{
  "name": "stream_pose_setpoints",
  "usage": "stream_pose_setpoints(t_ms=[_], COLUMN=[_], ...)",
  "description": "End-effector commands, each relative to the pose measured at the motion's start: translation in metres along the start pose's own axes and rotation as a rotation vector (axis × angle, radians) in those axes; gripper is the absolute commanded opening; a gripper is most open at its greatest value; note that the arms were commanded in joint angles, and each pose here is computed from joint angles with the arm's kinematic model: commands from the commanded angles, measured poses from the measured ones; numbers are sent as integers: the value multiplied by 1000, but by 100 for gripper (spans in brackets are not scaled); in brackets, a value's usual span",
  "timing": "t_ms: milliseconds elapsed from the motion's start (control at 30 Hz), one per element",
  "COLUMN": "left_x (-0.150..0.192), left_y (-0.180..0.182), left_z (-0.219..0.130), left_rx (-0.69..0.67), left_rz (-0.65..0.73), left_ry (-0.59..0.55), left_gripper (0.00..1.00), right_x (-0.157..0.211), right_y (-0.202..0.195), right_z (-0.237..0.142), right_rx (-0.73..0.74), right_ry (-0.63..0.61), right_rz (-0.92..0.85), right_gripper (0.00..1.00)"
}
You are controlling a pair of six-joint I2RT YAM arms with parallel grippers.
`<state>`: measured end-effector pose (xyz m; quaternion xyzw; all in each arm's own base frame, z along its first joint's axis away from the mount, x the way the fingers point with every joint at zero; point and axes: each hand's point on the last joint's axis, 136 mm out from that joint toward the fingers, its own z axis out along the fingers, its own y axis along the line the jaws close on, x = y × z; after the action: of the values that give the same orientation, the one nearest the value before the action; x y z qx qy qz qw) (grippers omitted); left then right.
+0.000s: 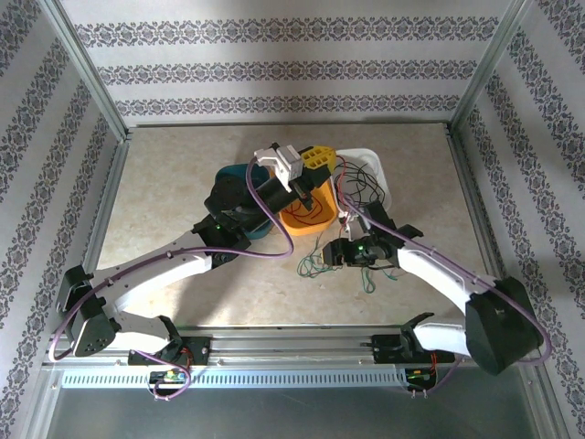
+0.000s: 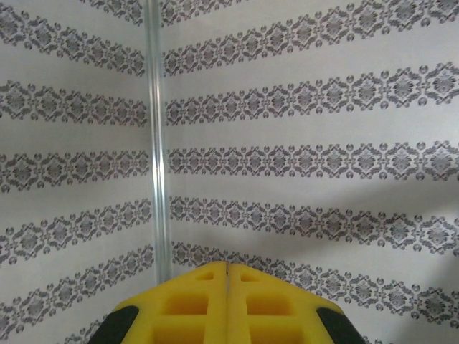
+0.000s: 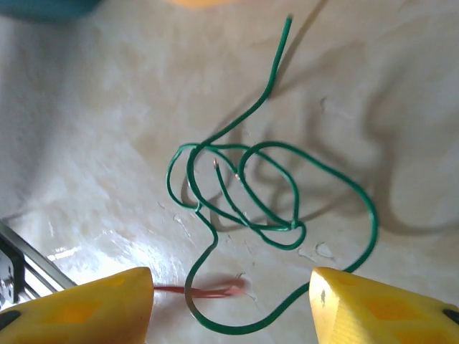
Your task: Untangle the cables
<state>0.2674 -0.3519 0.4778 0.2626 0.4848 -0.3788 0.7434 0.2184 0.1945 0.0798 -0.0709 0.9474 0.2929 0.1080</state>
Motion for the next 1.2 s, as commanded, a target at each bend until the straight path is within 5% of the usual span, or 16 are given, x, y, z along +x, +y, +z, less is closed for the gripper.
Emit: stream_pose_setpoints(t_ms=[0,400,800,1033,1167], left_x=[-32,-108,-179,-175,-142], left_y=[3,34,42,42,55], left_z=[-5,-21,-40,-18,0], left_rx=[-21,-234,-362,-329,-368], left_rz=[9,164,350,395,408], left_ry=[-99,-340,-521,-435,-337], left_gripper=[0,0,0,0,0], right_x=[-3,25,25,6,-21], right_y=[2,-42,-65,-51,-33], right_z=[4,29,27,12,-15], right_rx=[52,243,313,251,208], right_ry=[21,157,145,47,-108], right_rz=[-71,15,75,30,-15], right_gripper=[59,57,60,64,79])
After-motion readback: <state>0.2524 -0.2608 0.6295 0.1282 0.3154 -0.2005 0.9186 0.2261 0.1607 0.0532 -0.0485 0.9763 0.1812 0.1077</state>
